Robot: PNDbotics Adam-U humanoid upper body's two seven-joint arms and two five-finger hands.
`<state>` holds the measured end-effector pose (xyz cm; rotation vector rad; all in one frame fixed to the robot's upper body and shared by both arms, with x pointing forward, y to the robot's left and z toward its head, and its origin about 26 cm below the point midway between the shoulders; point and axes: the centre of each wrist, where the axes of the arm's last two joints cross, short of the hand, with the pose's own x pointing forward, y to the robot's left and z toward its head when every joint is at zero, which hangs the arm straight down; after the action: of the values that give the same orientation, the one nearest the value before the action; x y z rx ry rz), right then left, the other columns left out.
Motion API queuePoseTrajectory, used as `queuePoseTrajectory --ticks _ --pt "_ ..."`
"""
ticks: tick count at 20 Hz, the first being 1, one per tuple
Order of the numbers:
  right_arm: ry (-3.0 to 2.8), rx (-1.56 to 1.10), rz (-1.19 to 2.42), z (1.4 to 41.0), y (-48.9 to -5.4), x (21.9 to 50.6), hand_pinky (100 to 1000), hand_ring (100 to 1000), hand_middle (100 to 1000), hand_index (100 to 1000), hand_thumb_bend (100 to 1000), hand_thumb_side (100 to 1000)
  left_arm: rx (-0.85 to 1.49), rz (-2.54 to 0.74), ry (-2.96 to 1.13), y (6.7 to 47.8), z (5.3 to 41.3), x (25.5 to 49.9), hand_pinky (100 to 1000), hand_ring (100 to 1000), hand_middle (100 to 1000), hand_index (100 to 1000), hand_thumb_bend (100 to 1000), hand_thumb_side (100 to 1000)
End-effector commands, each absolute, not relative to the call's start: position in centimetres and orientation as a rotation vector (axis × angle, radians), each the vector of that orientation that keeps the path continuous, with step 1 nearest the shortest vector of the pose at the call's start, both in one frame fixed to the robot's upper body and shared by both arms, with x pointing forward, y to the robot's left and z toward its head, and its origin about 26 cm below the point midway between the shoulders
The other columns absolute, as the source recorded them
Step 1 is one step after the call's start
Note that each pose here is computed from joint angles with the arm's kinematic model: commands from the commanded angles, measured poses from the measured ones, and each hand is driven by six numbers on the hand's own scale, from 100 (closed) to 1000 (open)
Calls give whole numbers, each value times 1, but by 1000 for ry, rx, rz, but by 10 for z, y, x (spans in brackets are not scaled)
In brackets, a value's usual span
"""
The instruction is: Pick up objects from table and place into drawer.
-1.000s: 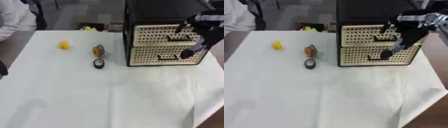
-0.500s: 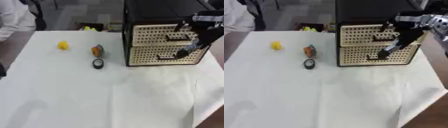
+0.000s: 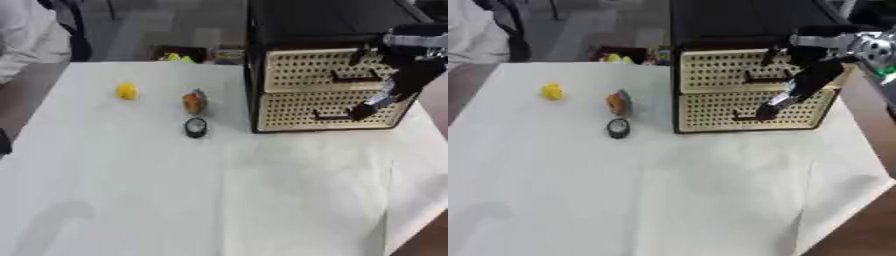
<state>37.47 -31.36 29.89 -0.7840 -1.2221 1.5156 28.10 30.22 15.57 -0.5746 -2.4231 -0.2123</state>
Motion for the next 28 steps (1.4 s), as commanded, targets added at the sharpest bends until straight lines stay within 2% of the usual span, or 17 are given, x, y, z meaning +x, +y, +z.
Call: queuePoseTrajectory --ticks 1,7,28 --pt "-1213 -839 1520 310 -318 373 100 100 100 807 1000 551 -562 -235 -2440 304 162 280 394 497 506 713 100 980" --pt "-1183 -821 1556 305 -317 372 100 100 100 800 1000 542 -561 -234 -2438 304 161 280 395 497 507 713 100 981" --pt "-1089 -774 1603 287 -318 378 100 100 100 790 1000 599 -559 -231 -2432 304 160 279 395 495 507 713 100 984"
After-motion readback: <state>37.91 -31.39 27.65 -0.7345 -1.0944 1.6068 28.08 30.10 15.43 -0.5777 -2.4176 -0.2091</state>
